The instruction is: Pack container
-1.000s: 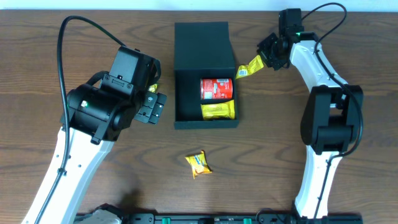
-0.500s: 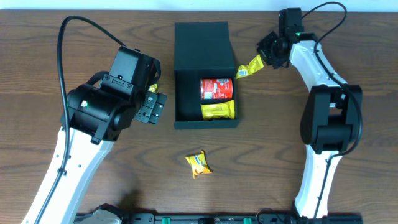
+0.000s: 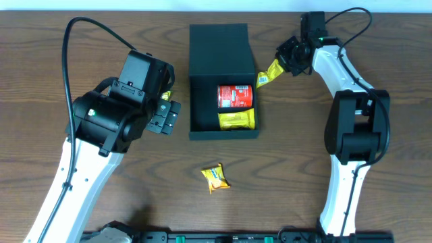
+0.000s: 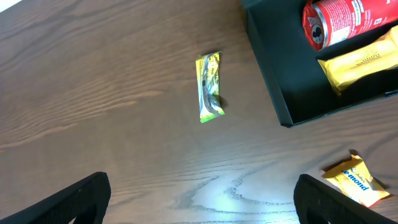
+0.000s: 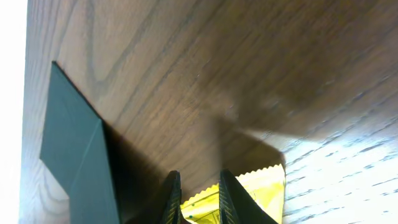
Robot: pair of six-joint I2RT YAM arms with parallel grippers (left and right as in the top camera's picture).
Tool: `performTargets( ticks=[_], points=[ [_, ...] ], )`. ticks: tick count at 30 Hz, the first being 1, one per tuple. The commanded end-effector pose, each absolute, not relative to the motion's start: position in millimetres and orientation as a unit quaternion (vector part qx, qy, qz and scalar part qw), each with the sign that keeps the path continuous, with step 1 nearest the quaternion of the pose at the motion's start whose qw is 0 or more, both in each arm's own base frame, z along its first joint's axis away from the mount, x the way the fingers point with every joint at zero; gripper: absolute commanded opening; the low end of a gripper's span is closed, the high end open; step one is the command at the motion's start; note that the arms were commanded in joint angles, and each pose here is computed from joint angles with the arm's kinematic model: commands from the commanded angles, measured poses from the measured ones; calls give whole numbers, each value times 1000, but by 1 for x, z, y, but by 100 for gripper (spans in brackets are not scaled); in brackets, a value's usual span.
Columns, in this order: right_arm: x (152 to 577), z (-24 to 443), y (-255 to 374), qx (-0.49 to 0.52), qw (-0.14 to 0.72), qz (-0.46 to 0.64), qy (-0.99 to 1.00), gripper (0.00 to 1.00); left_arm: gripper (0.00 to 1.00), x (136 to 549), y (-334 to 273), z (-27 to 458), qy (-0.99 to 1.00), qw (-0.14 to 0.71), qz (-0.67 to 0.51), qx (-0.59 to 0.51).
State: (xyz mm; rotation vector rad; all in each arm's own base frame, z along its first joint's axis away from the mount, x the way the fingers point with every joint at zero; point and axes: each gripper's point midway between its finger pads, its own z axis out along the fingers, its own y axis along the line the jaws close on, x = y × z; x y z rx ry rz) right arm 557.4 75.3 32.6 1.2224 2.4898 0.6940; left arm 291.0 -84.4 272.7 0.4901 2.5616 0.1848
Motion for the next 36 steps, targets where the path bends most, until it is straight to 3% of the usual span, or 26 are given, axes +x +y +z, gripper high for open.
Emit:
performTargets(
  ticks=[1, 4, 8, 23, 29, 36],
  points=[
    [562, 34, 81, 436, 132, 258, 852, 20, 95, 293, -84, 274, 945, 262, 71, 181],
    [561, 34, 82, 435, 130, 260, 852, 17, 96, 293, -84, 274, 945, 262, 70, 181],
    [561, 35, 85, 432, 125, 268, 852, 2, 95, 293, -84, 274, 945, 262, 70, 181],
    [569, 54, 96, 403, 114, 337, 843, 1, 95, 293, -84, 274, 945, 262, 70, 181],
    [563, 51, 88, 404, 104, 331, 846, 23, 95, 293, -84, 274, 945, 262, 70, 181],
    [562, 54, 86, 407, 92, 344, 841, 26, 96, 293, -84, 274, 945, 262, 70, 181]
  ],
)
